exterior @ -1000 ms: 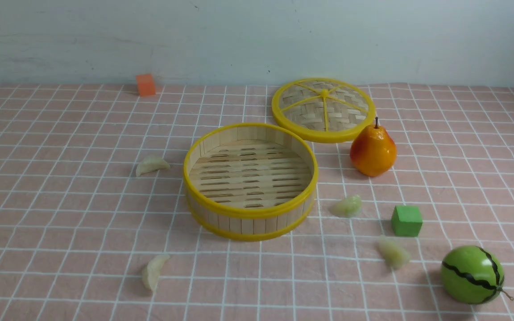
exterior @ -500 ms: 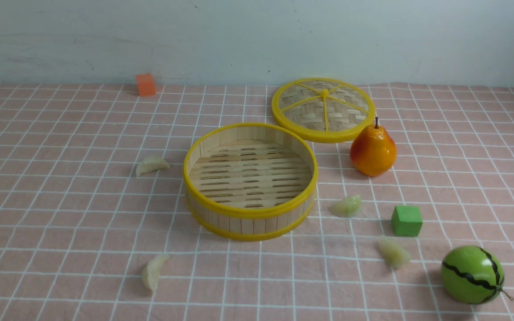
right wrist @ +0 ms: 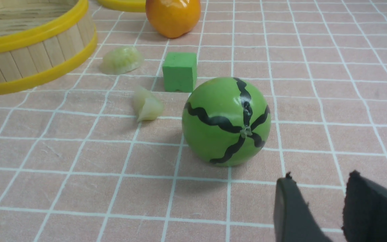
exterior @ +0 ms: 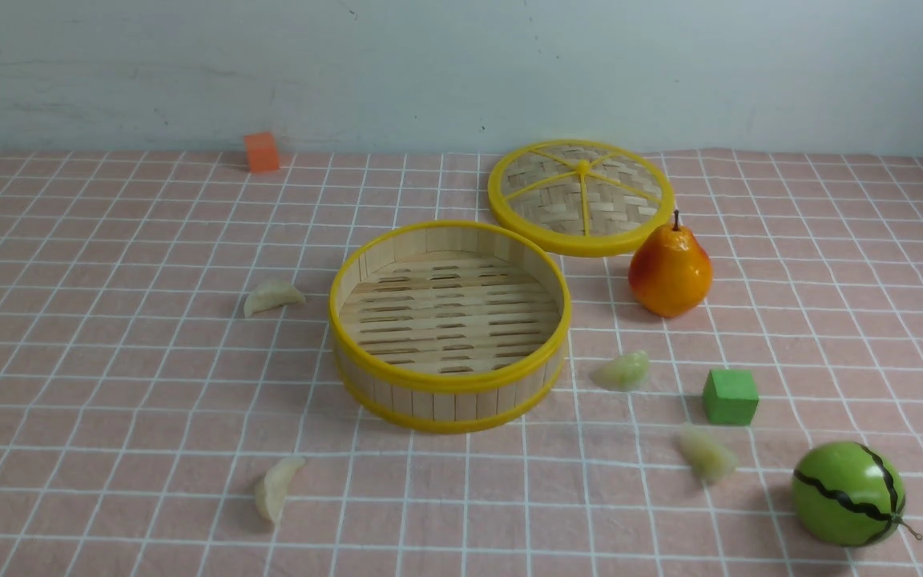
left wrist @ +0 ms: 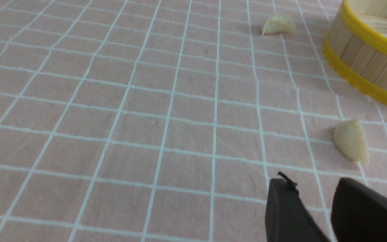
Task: Put the dumplings into the steamer on the table with the pink tablecloth.
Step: 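Reach for and grasp a dumpling on the table with the left gripper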
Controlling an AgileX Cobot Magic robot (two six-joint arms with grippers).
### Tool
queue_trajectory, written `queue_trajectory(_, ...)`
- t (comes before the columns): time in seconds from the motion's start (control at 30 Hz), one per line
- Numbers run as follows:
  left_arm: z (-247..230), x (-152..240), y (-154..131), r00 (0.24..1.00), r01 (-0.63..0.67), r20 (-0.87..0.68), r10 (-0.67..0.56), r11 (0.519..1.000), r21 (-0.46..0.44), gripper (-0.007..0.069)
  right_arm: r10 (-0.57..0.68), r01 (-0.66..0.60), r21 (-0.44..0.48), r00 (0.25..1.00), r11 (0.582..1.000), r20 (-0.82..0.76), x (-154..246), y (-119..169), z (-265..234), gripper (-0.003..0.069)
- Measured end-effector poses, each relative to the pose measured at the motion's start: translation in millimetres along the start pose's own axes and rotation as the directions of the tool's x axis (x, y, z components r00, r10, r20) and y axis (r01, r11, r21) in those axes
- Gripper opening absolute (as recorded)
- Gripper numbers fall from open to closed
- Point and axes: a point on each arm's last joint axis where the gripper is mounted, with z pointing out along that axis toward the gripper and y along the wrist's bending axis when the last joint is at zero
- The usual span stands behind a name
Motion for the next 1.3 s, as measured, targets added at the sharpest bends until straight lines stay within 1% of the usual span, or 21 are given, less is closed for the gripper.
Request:
queue_trajectory(0.07, -0.1, -3.3, -1.2, 0.999, 0.021, 0.036, -0.021, 1.000, 0.014, 0.0210, -0.002, 0.002, 0.000, 1.000, 1.000, 0.020, -0.9, -0.1, 0.4, 0.0239)
queue_trajectory(0.23, -6.7, -33.7, -5.6, 0.921, 0.118, 0.358, -0.152, 0.987, 0.113, 0.0216, -0.037, 0.038, 0.002, 0.945, 0.999, 0.326, -27.5, 0.8, -3.9, 0.0239)
queue_trajectory(0.27, -7.5, -35.8, -5.7, 0.911, 0.124, 0.380, -0.161, 0.985, 0.120, 0.0216, -0.038, 0.040, 0.002, 0.940, 0.999, 0.339, -28.7, 0.9, -4.3, 0.0239)
queue_trajectory(0.33, -13.9, -48.0, -5.3, 0.839, 0.136, 0.508, -0.196, 0.979, 0.152, 0.0218, -0.042, 0.050, -0.001, 0.859, 0.999, 0.510, -44.2, 2.2, -11.7, 0.0239)
queue_trajectory(0.43, -21.1, -58.1, -4.7, 0.758, 0.134, 0.616, -0.216, 0.975, 0.177, 0.0217, 0.007, 0.021, -0.035, 0.754, 0.999, 0.656, -57.5, 3.5, -21.4, 0.0239)
queue_trajectory(0.47, -21.6, -58.7, -4.7, 0.752, 0.133, 0.622, -0.217, 0.975, 0.179, 0.0217, 0.010, 0.019, -0.038, 0.747, 0.999, 0.665, -58.3, 3.5, -22.1, 0.0239)
queue_trajectory(0.5, -25.5, -63.0, -4.3, 0.707, 0.147, 0.663, -0.248, 0.968, 0.205, 0.0219, 0.038, 0.008, -0.060, 0.689, 0.998, 0.724, -63.8, 4.1, -27.4, 0.0239)
queue_trajectory(0.53, -26.5, -64.0, -4.2, 0.694, 0.152, 0.672, -0.258, 0.965, 0.214, 0.0219, 0.038, 0.010, -0.062, 0.689, 0.998, 0.724, -64.3, 4.1, -27.9, 0.0239)
queue_trajectory(0.57, -30.4, -67.8, -3.9, 0.644, 0.175, 0.701, -0.307, 0.951, 0.256, 0.0223, 0.064, -0.004, -0.082, 0.651, 0.997, 0.756, -66.9, 4.4, -30.9, 0.0239)
queue_trajectory(0.6, -31.0, -68.3, -3.8, 0.636, 0.178, 0.704, -0.315, 0.948, 0.263, 0.0223, 0.072, -0.008, -0.088, 0.644, 0.996, 0.762, -67.5, 4.4, -31.6, 0.0239)
queue_trajectory(0.63, -36.9, -73.1, -3.3, 0.556, 0.215, 0.725, -0.406, 0.913, 0.346, 0.0225, 0.093, -0.013, -0.109, 0.618, 0.994, 0.781, -69.4, 5.0, -33.9, 0.0239)
queue_trajectory(0.67, -40.0, -75.7, -3.4, 0.516, 0.229, 0.727, -0.453, 0.891, 0.393, 0.0225, 0.112, -0.021, -0.125, 0.608, 0.992, 0.786, -70.6, 5.2, -35.2, 0.0236)
queue_trajectory(0.77, -53.8, -96.5, -9.4, 0.470, 0.215, 0.720, -0.511, 0.857, 0.468, 0.0200, 0.131, -0.026, -0.142, 0.585, 0.989, 0.800, -83.8, 6.6, -43.1, 0.0190)
queue_trajectory(0.8, -55.3, -98.8, -10.2, 0.470, 0.210, 0.721, -0.509, 0.858, 0.469, 0.0195, 0.131, -0.026, -0.143, 0.584, 0.989, 0.801, -85.3, 6.7, -44.0, 0.0190)
queue_trajectory(0.87, -75.7, -138.4, -23.0, 0.501, 0.127, 0.742, -0.445, 0.886, 0.446, 0.0114, 0.128, -0.023, -0.141, 0.583, 0.990, 0.803, -110.0, 8.9, -53.6, 0.0106)
queue_trajectory(0.97, -79.4, -184.6, -35.8, 0.604, 0.077, 0.724, -0.332, 0.929, 0.361, -0.0001, 0.110, -0.031, -0.120, 0.668, 0.992, 0.736, -143.1, 11.7, -51.6, 0.0000)
queue_trajectory(1.0, -78.6, -187.3, -36.4, 0.612, 0.076, 0.721, -0.325, 0.932, 0.355, -0.0008, 0.104, -0.028, -0.116, 0.677, 0.993, 0.729, -144.7, 11.9, -50.6, -0.0007)
queue_trajectory(1.03, -65.7, -204.0, -40.1, 0.677, 0.077, 0.682, -0.279, 0.947, 0.311, -0.0014, 0.068, -0.016, -0.084, 0.750, 0.996, 0.658, -154.6, 12.7, -39.0, -0.0016)
queue_trajectory(1.13, -29.6, -224.0, -43.8, 0.780, 0.096, 0.583, -0.227, 0.964, 0.247, -0.0014, -0.038, 0.047, -0.009, 0.890, 0.999, 0.454, -159.7, 12.2, -9.9, -0.0017)
queue_trajectory(1.23, 26.2, -221.6, -42.8, 0.890, 0.152, 0.403, -0.212, 0.973, 0.176, -0.0014, -0.110, 0.106, 0.033, 0.977, 0.994, 0.184, -143.6, 8.5, 26.3, -0.0010)
queue_trajectory(1.3, 61.7, -209.8, -39.8, 0.947, 0.214, 0.222, -0.232, 0.972, 0.102, -0.0014, -0.091, 0.091, 0.032, 0.996, 0.995, 0.018, -130.2, 7.3, 44.1, -0.0009)
